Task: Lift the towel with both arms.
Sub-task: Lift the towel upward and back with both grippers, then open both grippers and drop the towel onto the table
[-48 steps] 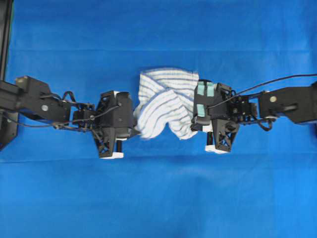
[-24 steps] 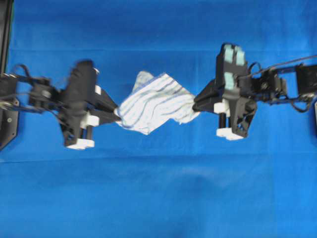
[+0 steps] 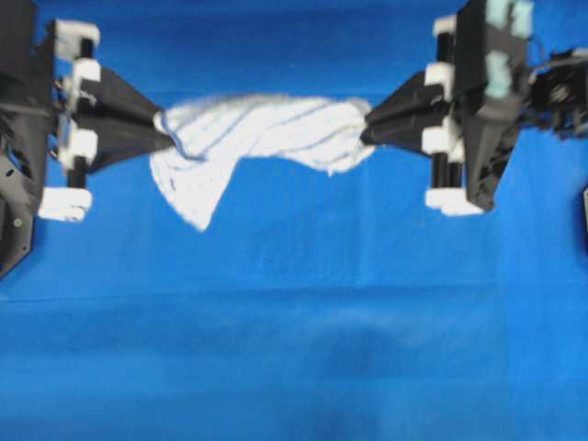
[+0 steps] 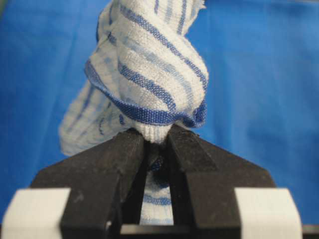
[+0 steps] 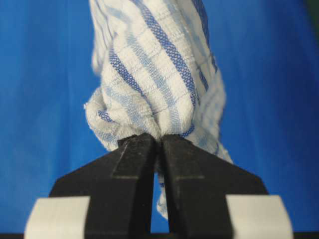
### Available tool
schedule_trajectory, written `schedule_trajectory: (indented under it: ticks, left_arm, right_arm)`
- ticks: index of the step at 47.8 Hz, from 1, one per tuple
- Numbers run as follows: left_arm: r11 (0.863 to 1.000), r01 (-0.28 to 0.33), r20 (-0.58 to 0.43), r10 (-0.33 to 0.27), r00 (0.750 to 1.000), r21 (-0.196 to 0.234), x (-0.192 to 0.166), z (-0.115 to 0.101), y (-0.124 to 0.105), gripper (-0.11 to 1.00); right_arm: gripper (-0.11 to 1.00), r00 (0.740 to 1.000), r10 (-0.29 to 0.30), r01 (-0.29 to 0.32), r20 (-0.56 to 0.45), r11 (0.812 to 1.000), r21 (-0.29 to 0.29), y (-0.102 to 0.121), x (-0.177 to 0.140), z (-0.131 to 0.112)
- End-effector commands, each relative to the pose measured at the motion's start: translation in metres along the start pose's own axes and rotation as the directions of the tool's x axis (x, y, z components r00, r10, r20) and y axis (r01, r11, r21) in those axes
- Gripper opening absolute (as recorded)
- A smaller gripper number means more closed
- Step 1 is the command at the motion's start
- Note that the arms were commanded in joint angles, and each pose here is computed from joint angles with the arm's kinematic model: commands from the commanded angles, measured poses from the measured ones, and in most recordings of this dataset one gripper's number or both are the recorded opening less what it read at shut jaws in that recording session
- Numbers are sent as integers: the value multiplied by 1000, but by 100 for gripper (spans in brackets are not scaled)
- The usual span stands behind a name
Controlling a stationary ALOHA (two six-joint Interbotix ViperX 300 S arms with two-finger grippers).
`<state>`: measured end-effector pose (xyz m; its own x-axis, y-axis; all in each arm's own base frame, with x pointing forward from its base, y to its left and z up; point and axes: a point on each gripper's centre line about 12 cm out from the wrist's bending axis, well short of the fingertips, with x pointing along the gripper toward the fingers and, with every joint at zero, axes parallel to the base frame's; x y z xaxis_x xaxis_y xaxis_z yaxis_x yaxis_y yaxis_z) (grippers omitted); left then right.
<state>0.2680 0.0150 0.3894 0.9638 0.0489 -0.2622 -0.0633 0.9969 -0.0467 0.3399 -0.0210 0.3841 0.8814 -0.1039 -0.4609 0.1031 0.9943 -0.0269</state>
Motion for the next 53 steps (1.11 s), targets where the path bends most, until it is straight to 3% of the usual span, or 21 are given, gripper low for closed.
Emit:
schedule_trajectory:
  ticks: [1, 14, 35, 38, 44, 50, 53]
  left_arm:
    - [1000, -6, 52, 5, 999, 11, -10, 30, 1, 8]
    - [998, -11, 95, 6, 995, 55, -21, 71, -1, 8]
    - [997, -37, 101, 30, 994, 72, -15, 76, 6, 10]
    - [996, -54, 112, 46, 993, 66, -17, 77, 11, 22]
    - [995, -71, 136, 62, 989, 63, -20, 79, 15, 62]
    - [995, -71, 128, 63, 990, 64, -19, 76, 15, 90]
    - [995, -72, 123, 64, 990, 62, -18, 74, 16, 91]
  right_arm:
    - [6, 997, -14, 14, 79, 1000, -8, -3, -22, 31]
    - [6, 986, -38, 41, 160, 999, -17, -8, -53, 73]
    - [6, 985, -39, 47, 167, 998, -48, -8, -55, 75]
    - [6, 985, -38, 48, 166, 997, -57, -8, -55, 75]
    - [8, 986, -49, 60, 162, 996, -63, -12, -54, 74]
    - [44, 987, -69, 78, 143, 995, -61, -17, -52, 71]
    - [60, 988, -82, 92, 131, 993, -71, -19, -51, 69]
